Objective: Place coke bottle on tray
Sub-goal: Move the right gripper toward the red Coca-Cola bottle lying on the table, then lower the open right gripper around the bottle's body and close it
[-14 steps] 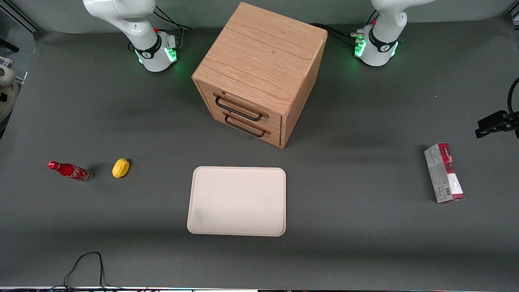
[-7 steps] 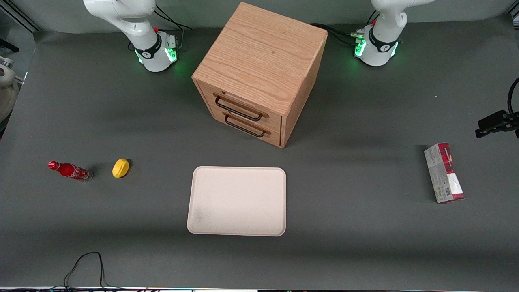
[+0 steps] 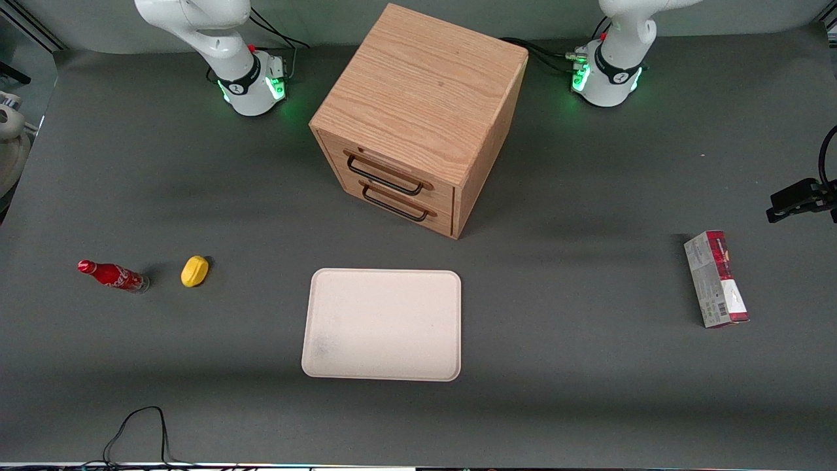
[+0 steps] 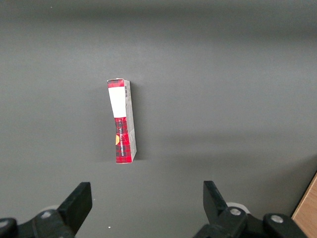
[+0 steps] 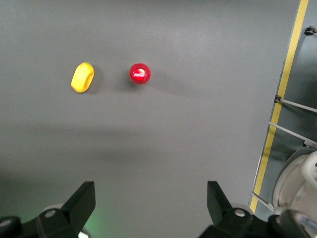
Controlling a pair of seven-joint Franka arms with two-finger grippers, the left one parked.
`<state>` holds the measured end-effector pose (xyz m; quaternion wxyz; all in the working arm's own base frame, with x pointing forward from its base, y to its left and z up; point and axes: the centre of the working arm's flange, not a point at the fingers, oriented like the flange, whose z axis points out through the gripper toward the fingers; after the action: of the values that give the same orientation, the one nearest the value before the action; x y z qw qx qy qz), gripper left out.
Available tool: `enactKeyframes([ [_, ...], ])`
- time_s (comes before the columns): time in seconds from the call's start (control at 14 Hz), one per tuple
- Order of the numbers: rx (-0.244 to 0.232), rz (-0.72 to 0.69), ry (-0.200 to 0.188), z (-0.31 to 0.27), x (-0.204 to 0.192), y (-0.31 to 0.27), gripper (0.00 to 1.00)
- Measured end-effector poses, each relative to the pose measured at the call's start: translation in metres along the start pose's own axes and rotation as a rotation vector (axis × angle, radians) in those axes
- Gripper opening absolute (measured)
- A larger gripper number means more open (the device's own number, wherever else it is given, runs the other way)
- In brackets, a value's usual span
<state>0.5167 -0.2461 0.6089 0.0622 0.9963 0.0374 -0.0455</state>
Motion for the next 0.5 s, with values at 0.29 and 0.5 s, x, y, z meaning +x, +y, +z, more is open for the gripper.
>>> enactKeyframes([
  [0.29,0.032,0.009,0.034,0.049,0.014,0.003,1.0],
  [0.5,0.07,0.015,0.096,0.097,0.041,-0.006,1.0],
])
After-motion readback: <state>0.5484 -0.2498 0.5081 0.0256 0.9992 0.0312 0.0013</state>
